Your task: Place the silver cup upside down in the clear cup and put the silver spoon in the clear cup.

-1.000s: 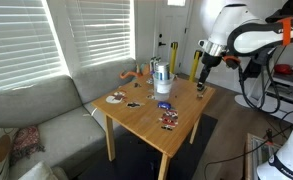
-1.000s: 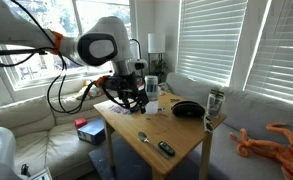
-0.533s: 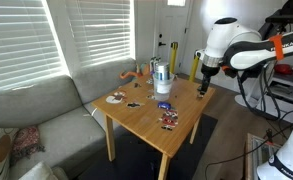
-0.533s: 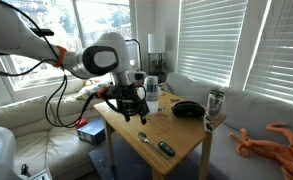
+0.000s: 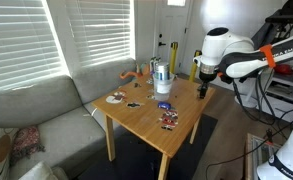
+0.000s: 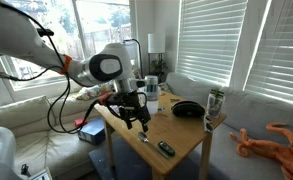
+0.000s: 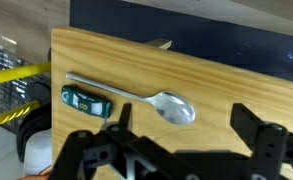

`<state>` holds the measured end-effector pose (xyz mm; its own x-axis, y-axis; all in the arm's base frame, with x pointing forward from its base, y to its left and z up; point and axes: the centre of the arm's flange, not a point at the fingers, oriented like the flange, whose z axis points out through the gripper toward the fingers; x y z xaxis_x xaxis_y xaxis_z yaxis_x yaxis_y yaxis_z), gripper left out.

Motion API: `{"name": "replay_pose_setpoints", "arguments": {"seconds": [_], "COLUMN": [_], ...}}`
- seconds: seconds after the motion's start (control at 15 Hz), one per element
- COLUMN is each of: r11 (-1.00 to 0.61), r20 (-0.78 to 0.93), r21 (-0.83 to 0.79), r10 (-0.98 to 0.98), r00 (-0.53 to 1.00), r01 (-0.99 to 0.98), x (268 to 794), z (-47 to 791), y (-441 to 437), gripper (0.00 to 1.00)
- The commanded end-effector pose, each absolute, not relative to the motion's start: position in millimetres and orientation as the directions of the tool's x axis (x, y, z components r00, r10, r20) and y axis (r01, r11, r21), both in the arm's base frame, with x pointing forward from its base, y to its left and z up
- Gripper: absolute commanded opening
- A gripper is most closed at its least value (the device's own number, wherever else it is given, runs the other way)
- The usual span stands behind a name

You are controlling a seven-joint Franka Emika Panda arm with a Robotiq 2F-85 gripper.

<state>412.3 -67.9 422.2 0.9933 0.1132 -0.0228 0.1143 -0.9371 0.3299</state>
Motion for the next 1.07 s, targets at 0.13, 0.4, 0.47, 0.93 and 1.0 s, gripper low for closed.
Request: {"name": "replay_pose_setpoints", "arguments": {"seconds": [0.13, 0.4, 0.47, 0.93, 1.0], "r11": [-0.937, -0.94, -0.941, -0.938, -0.939], "r20": [-0.024, -0.027, -0.028, -0.024, -0.02], "r21": [0.33, 0.333, 0.332, 0.347, 0.344], "r10": [0.113, 0.07, 0.062, 0.02, 0.018], "r00": [0.993, 0.997, 0.998, 0.999, 1.0], "r01": [0.115, 0.075, 0.068, 0.028, 0.024], "x": [413, 416, 417, 423, 424], "z": [422, 415, 413, 400, 399], "y": [-68, -69, -69, -69, -69], "gripper": [1.0, 1.0, 1.0, 0.77, 0.69]}}
